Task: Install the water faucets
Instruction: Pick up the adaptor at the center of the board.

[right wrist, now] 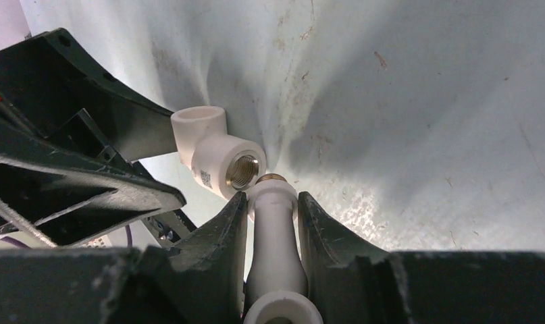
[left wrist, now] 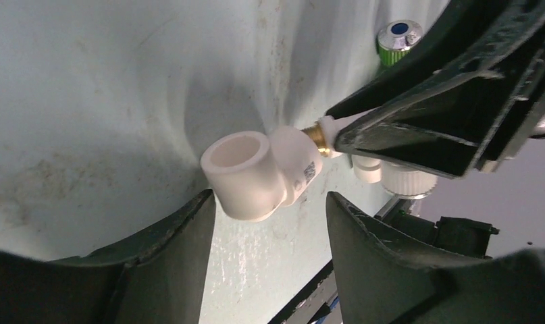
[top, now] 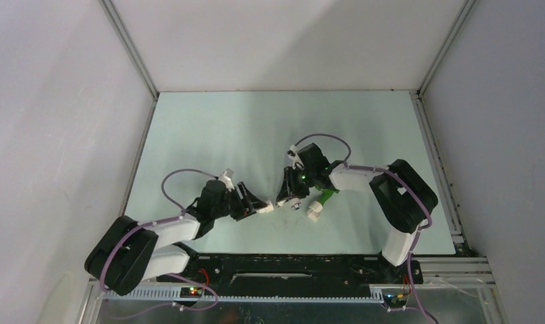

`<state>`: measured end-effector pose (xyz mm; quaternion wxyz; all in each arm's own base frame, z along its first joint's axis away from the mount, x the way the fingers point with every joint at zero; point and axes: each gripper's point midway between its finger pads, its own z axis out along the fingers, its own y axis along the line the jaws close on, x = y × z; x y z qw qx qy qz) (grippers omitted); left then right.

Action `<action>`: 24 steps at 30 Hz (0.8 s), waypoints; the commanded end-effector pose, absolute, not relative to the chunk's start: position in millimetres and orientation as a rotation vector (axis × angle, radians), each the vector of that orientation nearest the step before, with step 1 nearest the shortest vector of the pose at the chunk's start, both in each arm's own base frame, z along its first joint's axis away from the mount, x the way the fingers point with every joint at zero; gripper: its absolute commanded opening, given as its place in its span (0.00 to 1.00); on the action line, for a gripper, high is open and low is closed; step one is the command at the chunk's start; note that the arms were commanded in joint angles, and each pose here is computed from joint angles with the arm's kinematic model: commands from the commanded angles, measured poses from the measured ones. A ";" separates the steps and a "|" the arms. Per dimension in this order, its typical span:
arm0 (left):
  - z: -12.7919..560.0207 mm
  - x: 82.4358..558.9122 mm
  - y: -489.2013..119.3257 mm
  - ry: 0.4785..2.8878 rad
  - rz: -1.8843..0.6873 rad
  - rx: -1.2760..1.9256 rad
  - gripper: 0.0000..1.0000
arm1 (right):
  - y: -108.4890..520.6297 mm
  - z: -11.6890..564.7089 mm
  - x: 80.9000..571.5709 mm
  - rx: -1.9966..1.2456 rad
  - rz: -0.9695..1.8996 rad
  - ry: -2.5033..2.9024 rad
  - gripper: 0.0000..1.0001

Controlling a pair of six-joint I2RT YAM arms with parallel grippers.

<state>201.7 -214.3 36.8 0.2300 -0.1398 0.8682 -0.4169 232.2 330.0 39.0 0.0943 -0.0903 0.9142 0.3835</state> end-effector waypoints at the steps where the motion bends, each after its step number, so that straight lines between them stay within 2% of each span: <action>1: 57.4 213.9 -223.7 2.279 -1.230 -0.326 0.63 | 353.7 53.4 240.7 -0.314 1.255 2.630 0.00; 7: 68.5 216.2 -226.0 2.222 -1.259 -0.286 0.58 | 359.7 53.9 242.5 -0.307 1.295 2.613 0.00; 19: 69.9 215.9 -239.3 2.208 -1.332 -0.195 0.56 | 364.5 41.9 239.0 -0.289 1.346 2.644 0.00; 20: 66.9 215.6 -239.3 2.221 -1.323 -0.191 0.54 | 364.5 41.2 239.1 -0.282 1.349 2.648 0.00; 24: 51.1 217.2 -235.5 2.290 -1.236 -0.207 0.36 | 363.7 40.0 237.8 -0.275 1.349 2.660 0.00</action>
